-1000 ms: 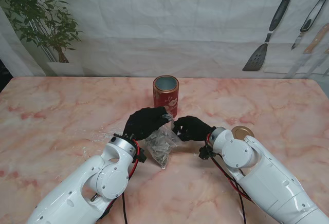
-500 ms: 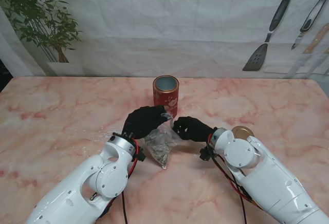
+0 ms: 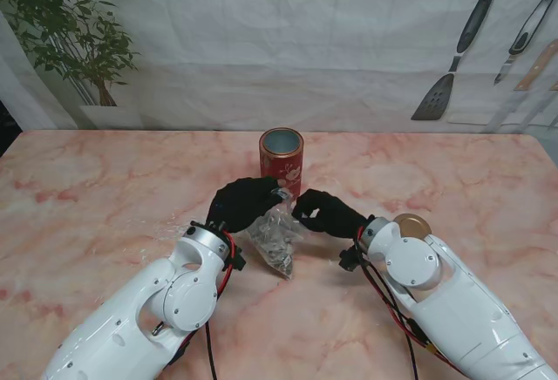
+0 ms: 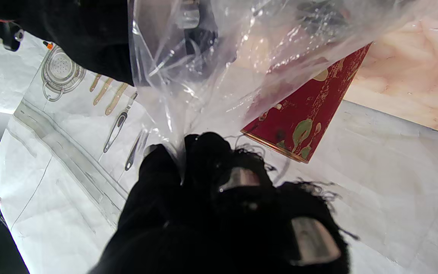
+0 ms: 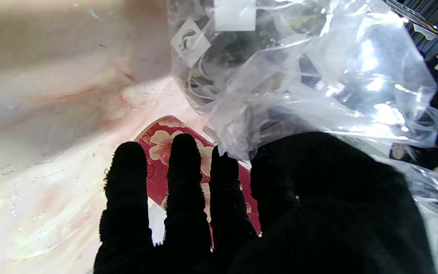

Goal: Insert tea bags into the tea bag box

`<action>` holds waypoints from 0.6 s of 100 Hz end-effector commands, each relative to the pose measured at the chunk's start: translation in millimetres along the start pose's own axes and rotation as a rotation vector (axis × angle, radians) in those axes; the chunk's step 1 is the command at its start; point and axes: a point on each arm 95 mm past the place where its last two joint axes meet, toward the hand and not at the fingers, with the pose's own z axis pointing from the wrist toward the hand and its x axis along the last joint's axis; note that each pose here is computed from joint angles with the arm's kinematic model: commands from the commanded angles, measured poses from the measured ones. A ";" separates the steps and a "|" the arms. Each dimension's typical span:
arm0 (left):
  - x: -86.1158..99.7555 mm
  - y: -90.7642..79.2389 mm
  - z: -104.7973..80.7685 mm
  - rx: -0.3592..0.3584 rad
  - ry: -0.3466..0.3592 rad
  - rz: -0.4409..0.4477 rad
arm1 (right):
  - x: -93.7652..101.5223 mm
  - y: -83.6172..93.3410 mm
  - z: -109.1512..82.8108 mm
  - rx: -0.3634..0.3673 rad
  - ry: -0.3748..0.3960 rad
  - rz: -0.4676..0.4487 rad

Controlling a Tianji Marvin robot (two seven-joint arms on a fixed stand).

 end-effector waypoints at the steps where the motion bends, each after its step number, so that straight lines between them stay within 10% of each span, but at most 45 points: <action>1: 1.6 -1.8 1.7 -0.008 0.002 0.004 | 5.5 -1.8 0.0 -0.008 0.024 0.006; 60: -4.5 -4.9 3.4 -0.012 -0.024 0.026 | 23.0 21.0 -6.7 -0.108 0.055 -0.043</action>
